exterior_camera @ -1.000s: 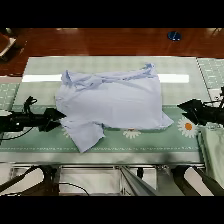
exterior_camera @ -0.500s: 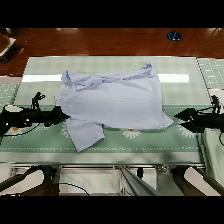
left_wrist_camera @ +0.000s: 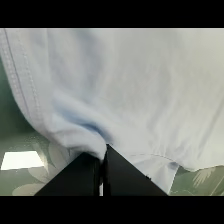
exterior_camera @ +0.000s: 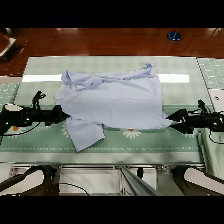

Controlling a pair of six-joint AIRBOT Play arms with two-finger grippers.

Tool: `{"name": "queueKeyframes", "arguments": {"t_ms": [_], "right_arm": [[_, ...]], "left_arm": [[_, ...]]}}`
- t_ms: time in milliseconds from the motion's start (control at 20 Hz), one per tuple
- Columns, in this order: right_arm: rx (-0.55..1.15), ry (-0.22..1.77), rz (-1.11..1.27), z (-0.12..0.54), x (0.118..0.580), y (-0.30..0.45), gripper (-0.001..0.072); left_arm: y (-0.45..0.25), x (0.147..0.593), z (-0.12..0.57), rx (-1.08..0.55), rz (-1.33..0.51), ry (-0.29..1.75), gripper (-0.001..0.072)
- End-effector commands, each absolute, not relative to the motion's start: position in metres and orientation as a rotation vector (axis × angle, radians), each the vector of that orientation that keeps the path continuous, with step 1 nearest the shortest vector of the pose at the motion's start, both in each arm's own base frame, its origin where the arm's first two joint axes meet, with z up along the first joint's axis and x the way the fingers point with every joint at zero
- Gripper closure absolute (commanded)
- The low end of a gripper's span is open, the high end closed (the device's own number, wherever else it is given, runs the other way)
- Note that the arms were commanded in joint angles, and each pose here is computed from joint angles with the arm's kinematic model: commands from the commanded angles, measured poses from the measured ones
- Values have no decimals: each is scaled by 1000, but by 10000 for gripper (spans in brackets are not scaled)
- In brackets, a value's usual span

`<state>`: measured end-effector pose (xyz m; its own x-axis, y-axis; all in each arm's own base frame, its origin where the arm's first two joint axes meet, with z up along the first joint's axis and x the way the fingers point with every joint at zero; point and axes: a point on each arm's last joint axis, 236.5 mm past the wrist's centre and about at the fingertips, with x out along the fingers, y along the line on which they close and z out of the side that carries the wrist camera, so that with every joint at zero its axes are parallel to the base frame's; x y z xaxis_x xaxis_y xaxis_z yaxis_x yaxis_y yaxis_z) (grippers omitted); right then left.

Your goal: Fold the shirts.

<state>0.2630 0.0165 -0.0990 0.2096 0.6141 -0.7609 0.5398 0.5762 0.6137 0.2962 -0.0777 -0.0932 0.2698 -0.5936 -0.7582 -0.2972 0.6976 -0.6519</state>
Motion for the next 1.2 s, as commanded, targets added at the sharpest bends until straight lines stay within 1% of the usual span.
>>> {"name": "queueKeyframes", "arguments": {"t_ms": [0, 50, 100, 200, 250, 350, 450, 550, 600, 700, 800, 900, 1000, 1150], "right_arm": [[1006, 1446, 63, -116, 272, 26, 283], [999, 1432, 62, -116, 277, 28, 424], [983, 1417, 69, -116, 282, 29, 598], [940, 1392, 112, -107, 295, 33, 639], [913, 1382, 145, -98, 303, 36, 683], [865, 1349, 232, -65, 325, 38, 683], [781, 1236, 303, -3, 362, 29, 684], [640, 1028, 321, 97, 404, 11, 685], [560, 917, 315, 151, 417, 3, 685], [402, 676, 267, 267, 419, -10, 684], [278, 475, 207, 363, 384, -10, 684], [186, 318, 143, 425, 334, -4, 684], [113, 242, 101, 451, 284, 4, 684], [51, 176, -5, 468, 222, 4, 684]], "left_arm": [[-78, 296, -93, -834, -236, 1325, 685], [-78, 296, -93, -834, -236, 1325, 685], [-78, 296, -93, -834, -237, 1326, 685], [-78, 296, -93, -834, -236, 1325, 685], [-78, 298, -92, -833, -237, 1321, 685], [-78, 311, -73, -829, -271, 1285, 685], [-81, 351, -15, -858, -352, 1135, 686], [-81, 400, 90, -861, -462, 855, 685], [-82, 414, 152, -831, -522, 705, 685], [-79, 418, 276, -700, -590, 430, 686], [-72, 395, 373, -485, -566, 227, 686], [-56, 365, 426, -348, -451, 140, 686], [-45, 327, 465, -200, -343, 47, 686], [-40, 266, 499, -58, -224, -61, 686]]}}
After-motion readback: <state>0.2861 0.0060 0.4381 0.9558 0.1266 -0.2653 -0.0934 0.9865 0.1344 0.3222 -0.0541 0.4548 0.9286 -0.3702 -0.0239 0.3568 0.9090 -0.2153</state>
